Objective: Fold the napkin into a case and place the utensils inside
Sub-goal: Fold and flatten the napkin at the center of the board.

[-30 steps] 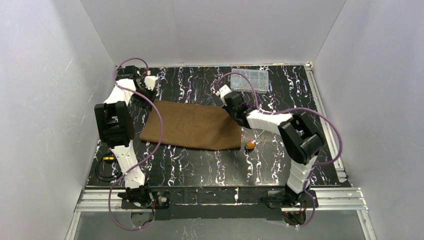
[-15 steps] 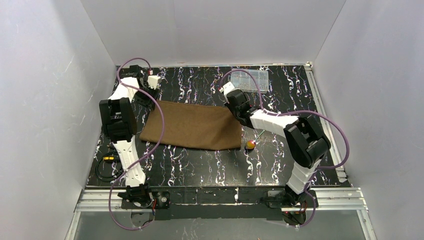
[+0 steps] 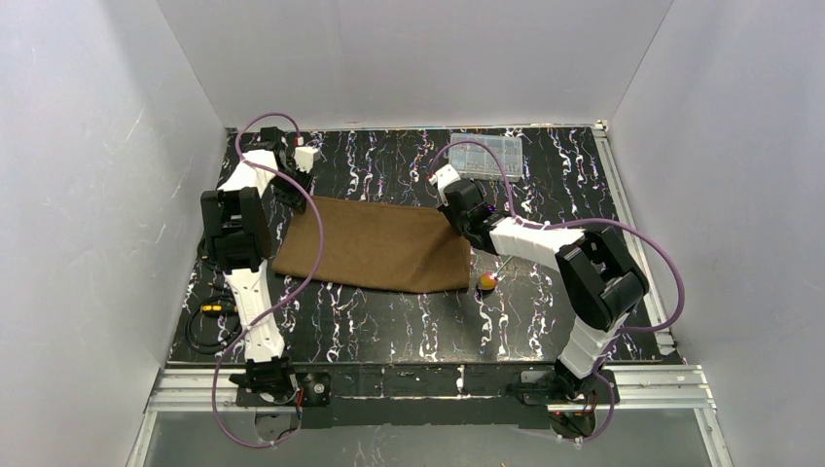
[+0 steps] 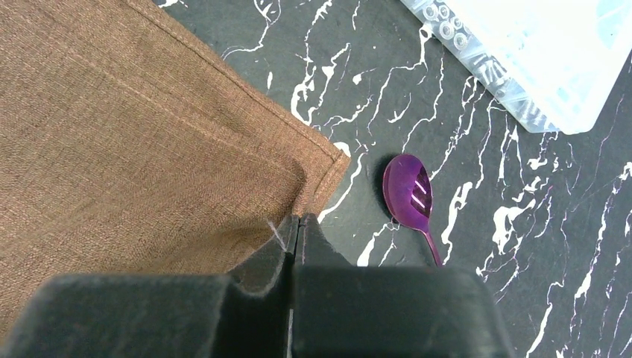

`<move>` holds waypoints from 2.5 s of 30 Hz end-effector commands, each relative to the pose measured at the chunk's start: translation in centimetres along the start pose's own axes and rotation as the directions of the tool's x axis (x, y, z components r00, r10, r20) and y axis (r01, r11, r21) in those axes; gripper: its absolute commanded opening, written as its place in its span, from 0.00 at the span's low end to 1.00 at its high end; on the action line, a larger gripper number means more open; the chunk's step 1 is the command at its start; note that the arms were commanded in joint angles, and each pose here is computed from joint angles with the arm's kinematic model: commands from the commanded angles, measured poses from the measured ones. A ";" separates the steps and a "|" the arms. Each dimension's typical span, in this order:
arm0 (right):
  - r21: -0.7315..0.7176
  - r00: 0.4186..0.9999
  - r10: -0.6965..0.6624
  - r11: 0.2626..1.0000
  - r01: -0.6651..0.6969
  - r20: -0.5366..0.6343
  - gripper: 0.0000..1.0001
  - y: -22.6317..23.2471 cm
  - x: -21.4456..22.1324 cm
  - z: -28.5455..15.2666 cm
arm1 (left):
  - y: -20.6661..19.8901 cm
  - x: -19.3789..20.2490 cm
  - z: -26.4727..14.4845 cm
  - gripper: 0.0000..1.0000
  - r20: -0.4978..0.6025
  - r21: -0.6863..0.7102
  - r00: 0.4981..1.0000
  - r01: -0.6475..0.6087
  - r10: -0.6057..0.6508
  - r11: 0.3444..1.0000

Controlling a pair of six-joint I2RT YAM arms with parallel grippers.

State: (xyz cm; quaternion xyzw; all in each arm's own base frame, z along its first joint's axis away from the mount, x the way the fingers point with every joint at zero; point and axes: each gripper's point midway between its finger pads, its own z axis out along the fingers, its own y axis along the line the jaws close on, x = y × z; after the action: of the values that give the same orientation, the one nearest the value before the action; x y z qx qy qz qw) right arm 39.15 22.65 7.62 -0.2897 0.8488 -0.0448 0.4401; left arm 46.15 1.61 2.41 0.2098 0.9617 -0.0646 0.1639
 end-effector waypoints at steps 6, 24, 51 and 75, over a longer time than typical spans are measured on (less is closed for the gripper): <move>-0.026 0.994 0.056 0.998 -0.053 0.098 0.01 -0.1 -3.3 -1.3 | 0.2 -0.3 -0.2 0.28 -0.010 -0.027 1.000 -0.003 0.003 1.000; 0.011 0.981 0.064 0.998 -0.067 0.184 0.01 -2.2 -6.6 -3.8 | 0.0 -2.5 -3.4 0.00 0.082 -0.075 0.996 -0.025 0.032 0.997; 0.053 0.985 0.050 0.997 -0.060 0.167 0.01 -4.0 -7.3 -2.0 | 1.8 -5.4 -4.6 0.00 0.168 -0.135 0.986 0.007 0.016 0.991; 0.133 0.994 0.109 0.985 -0.110 0.015 0.58 -5.7 -5.8 3.3 | 3.0 -5.5 -5.7 0.45 0.168 -0.230 0.984 -0.021 0.061 0.973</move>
State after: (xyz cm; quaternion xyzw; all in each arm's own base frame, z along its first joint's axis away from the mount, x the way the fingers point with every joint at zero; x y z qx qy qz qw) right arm 45.11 21.57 6.17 -0.2591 0.8707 -0.0714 0.4119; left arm 50.66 3.14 5.05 0.1940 0.9517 0.0119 0.2377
